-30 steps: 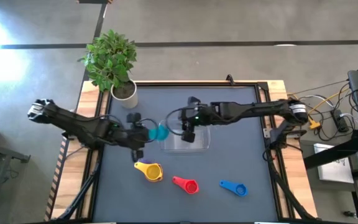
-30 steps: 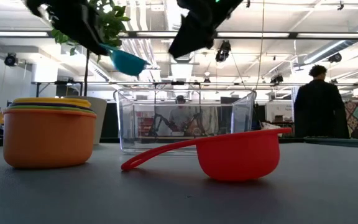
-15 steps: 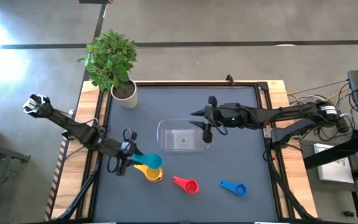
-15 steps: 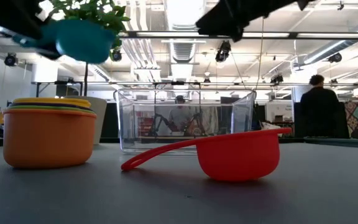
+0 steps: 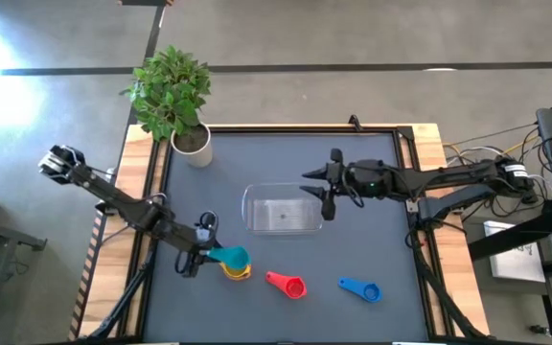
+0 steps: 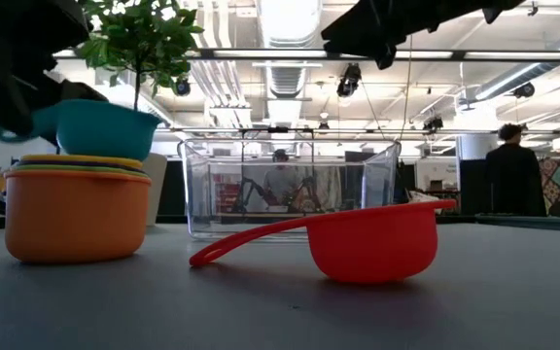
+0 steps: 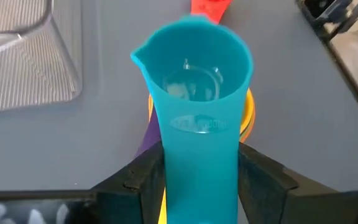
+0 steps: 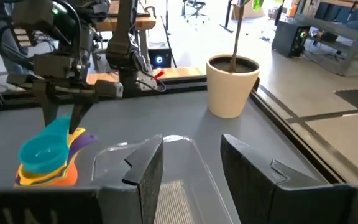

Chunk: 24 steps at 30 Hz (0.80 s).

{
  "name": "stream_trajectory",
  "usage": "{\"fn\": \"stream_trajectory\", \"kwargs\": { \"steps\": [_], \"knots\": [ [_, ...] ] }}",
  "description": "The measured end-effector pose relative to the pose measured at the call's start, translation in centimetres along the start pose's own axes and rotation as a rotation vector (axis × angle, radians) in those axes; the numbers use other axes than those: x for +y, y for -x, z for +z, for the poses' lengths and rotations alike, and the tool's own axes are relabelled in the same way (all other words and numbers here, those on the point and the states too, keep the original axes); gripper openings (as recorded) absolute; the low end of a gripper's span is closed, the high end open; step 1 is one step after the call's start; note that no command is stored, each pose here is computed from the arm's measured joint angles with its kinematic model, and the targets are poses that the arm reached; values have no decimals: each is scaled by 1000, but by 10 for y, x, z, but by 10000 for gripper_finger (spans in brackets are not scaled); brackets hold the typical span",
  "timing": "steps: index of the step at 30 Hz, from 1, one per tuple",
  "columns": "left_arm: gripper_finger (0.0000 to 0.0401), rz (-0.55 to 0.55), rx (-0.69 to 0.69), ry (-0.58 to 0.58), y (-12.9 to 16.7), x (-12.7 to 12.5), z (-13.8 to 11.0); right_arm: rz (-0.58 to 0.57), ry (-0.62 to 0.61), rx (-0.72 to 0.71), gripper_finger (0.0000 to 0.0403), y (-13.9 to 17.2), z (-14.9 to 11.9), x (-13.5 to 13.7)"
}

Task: Nest measuring cups in basket
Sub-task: Stack the light blue measuring cup on top of the yellow measuring cup

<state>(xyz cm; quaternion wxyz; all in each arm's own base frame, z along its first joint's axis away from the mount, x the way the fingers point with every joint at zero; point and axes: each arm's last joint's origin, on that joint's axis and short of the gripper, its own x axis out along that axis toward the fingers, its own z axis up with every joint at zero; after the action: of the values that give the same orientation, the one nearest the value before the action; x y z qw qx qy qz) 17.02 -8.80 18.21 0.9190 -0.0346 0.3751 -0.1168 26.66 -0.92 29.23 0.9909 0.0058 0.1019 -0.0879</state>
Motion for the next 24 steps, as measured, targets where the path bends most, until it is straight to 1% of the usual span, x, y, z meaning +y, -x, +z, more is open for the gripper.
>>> {"fn": "stream_trajectory", "kwargs": {
  "steps": [3,5,10,14,24],
  "knots": [
    [156,-1,17,16,-4,0,-1,0,1,5,150,-1,-1,0],
    [156,-22,26,35,-6,-1,-1,0,0,3,150,-1,0,0],
    [156,-69,57,37,-9,-3,-2,0,-8,0,150,-1,0,0],
    [157,-83,57,31,-10,-5,2,0,-13,-2,150,-1,0,0],
    [162,-78,90,59,-10,-5,-1,3,-40,-3,150,-1,1,0]
  ]
}}
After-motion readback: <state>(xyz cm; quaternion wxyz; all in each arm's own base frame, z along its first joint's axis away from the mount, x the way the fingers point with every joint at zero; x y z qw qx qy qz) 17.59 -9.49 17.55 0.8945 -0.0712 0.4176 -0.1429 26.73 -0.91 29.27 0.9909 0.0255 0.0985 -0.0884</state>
